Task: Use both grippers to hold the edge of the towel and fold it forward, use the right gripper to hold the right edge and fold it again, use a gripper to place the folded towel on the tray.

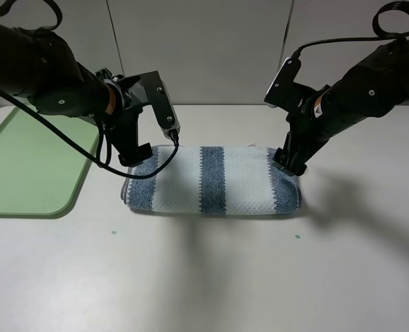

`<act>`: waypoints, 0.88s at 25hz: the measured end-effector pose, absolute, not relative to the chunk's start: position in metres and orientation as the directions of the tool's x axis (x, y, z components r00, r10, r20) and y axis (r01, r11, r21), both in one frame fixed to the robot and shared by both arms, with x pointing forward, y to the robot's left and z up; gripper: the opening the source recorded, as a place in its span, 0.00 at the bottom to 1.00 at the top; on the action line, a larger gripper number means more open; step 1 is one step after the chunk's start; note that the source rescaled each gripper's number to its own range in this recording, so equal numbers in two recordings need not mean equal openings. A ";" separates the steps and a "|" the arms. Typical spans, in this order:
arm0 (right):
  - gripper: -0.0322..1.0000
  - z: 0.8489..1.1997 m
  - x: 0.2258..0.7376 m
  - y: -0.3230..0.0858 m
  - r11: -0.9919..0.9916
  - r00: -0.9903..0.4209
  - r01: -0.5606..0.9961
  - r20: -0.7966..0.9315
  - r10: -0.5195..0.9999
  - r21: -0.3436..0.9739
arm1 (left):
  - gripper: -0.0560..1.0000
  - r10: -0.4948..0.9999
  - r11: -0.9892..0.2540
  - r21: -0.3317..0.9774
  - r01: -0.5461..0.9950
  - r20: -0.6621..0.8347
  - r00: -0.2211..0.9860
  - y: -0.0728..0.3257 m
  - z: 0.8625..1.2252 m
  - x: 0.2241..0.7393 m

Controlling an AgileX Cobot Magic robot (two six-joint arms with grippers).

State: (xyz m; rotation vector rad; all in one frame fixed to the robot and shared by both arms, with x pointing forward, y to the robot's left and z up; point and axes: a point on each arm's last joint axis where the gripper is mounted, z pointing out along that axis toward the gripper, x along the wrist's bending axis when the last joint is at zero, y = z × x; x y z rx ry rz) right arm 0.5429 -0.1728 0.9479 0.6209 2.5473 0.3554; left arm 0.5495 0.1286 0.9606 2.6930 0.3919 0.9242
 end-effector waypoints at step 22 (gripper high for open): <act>1.00 0.948 0.543 -0.173 0.860 -0.774 0.365 -0.396 0.494 0.357 | 1.00 0.686 -0.722 0.529 0.447 0.464 0.560 0.162 1.046 0.513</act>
